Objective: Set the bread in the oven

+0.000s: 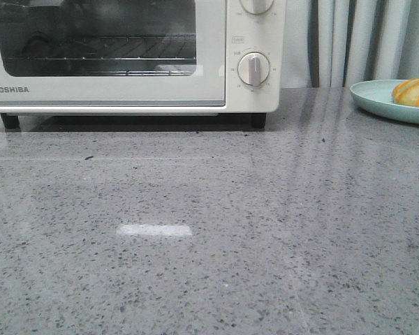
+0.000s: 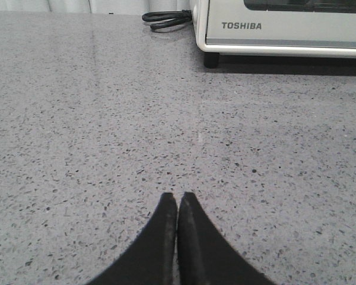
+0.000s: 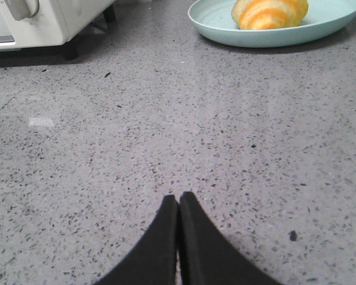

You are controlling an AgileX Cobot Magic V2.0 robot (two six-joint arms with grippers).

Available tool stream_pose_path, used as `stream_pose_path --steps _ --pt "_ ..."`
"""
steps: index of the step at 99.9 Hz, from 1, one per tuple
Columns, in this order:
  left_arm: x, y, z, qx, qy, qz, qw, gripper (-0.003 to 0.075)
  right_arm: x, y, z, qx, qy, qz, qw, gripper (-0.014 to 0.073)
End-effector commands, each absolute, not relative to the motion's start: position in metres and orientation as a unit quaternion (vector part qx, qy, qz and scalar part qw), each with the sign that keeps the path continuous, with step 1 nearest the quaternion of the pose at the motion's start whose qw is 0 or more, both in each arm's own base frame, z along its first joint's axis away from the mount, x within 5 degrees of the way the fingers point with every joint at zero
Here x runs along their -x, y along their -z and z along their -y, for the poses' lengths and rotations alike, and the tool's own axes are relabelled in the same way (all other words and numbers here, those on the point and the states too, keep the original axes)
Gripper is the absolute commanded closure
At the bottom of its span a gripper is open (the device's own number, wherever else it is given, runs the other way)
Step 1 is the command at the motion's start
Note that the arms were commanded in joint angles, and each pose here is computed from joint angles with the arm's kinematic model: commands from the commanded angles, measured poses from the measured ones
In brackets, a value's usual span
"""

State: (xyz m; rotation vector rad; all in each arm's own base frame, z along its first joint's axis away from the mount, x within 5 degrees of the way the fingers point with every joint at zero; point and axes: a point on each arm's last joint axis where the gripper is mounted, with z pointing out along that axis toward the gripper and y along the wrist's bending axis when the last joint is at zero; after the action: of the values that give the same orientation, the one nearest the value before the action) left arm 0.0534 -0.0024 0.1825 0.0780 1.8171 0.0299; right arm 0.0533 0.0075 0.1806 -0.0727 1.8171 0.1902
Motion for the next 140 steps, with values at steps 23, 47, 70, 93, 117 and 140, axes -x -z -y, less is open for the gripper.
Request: stream_pose_path --steps 23,47,70,93,117,140 --pt "-0.053 -0.181 0.002 -0.025 -0.007 -0.77 0.637 0.0741 -0.053 -0.18 -0.008 0.035 -0.083 -0.774 0.626 0.0653" --pt "-0.053 -0.181 0.002 -0.025 -0.007 -0.77 0.637 0.0741 -0.053 -0.18 -0.008 0.035 -0.083 -0.775 0.626 0.0653" --pt "-0.053 -0.181 0.002 -0.025 -0.007 -0.77 0.637 0.0741 -0.053 -0.18 -0.008 0.035 -0.083 -0.775 0.626 0.0653" --pt "-0.053 -0.182 0.002 -0.024 -0.008 -0.766 0.642 0.0741 -0.053 -0.181 -0.007 0.041 -0.076 -0.77 0.632 0.0653" --pt "-0.055 -0.192 0.006 0.071 0.106 -0.726 0.676 0.0741 -0.054 -0.203 -0.012 0.044 -0.112 -0.688 0.716 0.0653" --pt "-0.055 -0.201 0.007 0.219 0.273 -0.663 0.662 0.0742 -0.05 -0.224 -0.012 0.005 -0.178 -0.601 0.779 0.0653"
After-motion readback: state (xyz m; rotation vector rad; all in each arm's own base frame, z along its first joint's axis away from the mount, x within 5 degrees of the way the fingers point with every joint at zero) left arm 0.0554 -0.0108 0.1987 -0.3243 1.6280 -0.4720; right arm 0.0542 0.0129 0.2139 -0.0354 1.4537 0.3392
